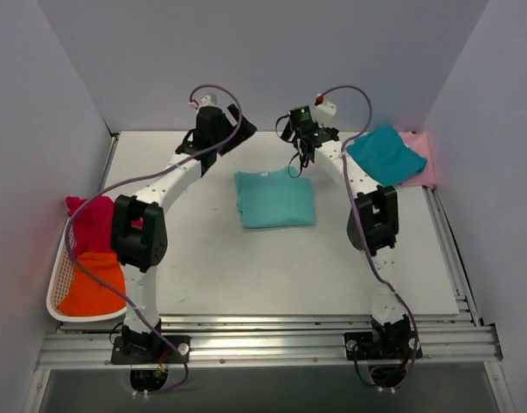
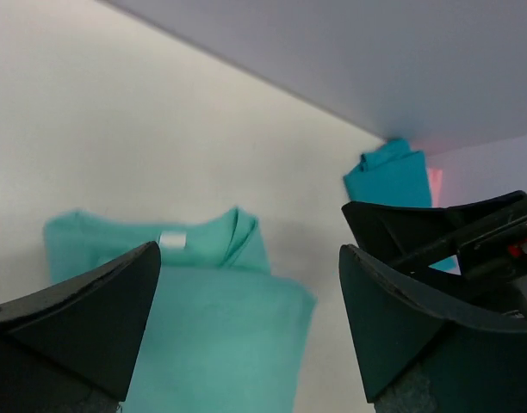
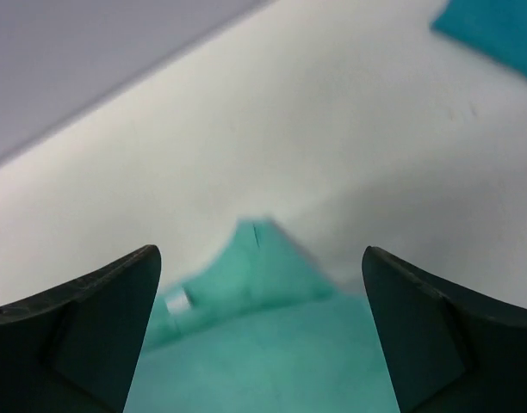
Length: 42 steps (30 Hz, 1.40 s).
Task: Fold and stack the t-shirts
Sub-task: Fold the long partially folded tshirt into a neat square, then put the neatly folded tshirt into the corner of the board with the right arm
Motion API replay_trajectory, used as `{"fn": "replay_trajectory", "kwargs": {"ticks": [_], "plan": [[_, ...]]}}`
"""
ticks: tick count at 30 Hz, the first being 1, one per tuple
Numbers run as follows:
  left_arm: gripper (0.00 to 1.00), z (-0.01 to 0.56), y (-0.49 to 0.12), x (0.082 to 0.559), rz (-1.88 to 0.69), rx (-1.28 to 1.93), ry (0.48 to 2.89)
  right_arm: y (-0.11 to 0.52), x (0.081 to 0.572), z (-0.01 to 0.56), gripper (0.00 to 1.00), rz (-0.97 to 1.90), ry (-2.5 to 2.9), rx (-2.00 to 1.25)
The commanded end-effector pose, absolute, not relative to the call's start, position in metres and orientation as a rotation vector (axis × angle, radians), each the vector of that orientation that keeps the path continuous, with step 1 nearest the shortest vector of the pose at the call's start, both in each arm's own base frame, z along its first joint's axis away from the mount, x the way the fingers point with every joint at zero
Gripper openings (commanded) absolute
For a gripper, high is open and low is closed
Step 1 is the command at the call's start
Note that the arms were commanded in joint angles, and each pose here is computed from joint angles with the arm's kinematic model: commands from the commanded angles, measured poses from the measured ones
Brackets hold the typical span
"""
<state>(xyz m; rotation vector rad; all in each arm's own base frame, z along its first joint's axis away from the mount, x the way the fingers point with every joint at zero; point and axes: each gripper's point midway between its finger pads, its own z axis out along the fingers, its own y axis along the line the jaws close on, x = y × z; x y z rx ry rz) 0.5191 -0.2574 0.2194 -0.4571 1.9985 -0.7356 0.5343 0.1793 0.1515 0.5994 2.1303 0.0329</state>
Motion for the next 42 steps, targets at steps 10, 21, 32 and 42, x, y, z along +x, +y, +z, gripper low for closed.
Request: {"fn": "replay_trajectory", "kwargs": {"ticks": [10,21,32,42], "plan": [[0.94,0.274,-0.195,0.608,-0.831,-0.428,1.921,0.135,0.541,0.222,1.0,0.061,1.975,0.571],[0.94,0.221,-0.196,0.523,-0.774,-0.343,2.005,0.129,0.446,0.137,1.0,0.198,2.159,0.563],[0.94,0.133,-0.223,0.465,-0.665,-0.284,2.221,0.151,0.434,0.031,1.0,0.301,2.338,0.549],[0.94,0.1,-0.22,0.471,-0.654,-0.301,2.271,0.183,0.449,-0.007,1.0,0.379,2.386,0.549]]}}
